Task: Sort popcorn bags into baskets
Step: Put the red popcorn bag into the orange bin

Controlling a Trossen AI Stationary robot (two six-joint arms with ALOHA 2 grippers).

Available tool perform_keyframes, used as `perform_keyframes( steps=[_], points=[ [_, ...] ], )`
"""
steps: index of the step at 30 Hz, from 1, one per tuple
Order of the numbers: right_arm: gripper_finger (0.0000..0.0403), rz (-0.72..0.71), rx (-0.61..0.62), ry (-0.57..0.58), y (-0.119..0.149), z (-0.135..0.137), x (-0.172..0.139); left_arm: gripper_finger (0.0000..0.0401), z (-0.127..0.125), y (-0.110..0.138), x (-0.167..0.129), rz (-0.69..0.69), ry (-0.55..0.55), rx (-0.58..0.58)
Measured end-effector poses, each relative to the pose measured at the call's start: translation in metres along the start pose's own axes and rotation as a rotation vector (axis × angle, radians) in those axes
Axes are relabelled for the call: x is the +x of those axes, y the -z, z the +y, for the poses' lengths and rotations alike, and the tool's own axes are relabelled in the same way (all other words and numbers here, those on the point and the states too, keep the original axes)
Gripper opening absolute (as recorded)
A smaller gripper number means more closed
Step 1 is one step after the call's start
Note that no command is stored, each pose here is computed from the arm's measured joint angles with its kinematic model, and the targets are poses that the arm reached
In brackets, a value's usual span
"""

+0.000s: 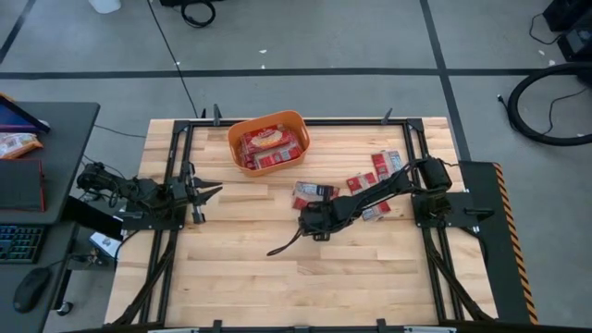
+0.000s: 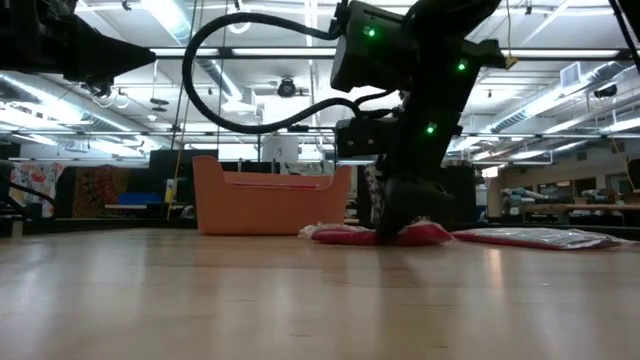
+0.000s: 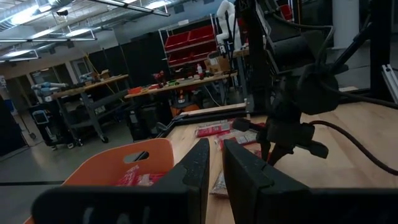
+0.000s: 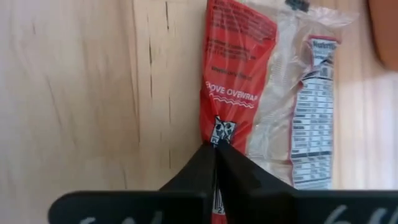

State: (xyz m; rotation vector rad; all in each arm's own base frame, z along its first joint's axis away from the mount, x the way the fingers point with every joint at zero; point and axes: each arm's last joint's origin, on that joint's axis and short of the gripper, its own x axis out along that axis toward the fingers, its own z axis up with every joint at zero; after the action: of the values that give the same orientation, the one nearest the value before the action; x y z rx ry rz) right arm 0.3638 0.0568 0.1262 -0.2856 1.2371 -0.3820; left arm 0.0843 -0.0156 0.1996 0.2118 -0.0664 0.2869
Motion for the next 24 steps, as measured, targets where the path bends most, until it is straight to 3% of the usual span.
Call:
perform_keyframes(
  steps=[7, 14, 24],
  points=[
    [0.0007, -0.046, -0.036, 0.056, -0.014, -0.010, -0.030, 0.0050, 0.000, 0.000, 0.000, 0.000, 0.000, 0.000],
    [0.0004, -0.157, -0.044, 0.115, -0.045, -0.025, -0.070, 0.0050, 0.000, 0.000, 0.000, 0.000, 0.000, 0.000],
    [0.0002, -0.312, -0.196, 0.239, -0.091, -0.065, -0.104, 0.0050, 0.000, 0.000, 0.000, 0.000, 0.000, 0.000]
  ],
)
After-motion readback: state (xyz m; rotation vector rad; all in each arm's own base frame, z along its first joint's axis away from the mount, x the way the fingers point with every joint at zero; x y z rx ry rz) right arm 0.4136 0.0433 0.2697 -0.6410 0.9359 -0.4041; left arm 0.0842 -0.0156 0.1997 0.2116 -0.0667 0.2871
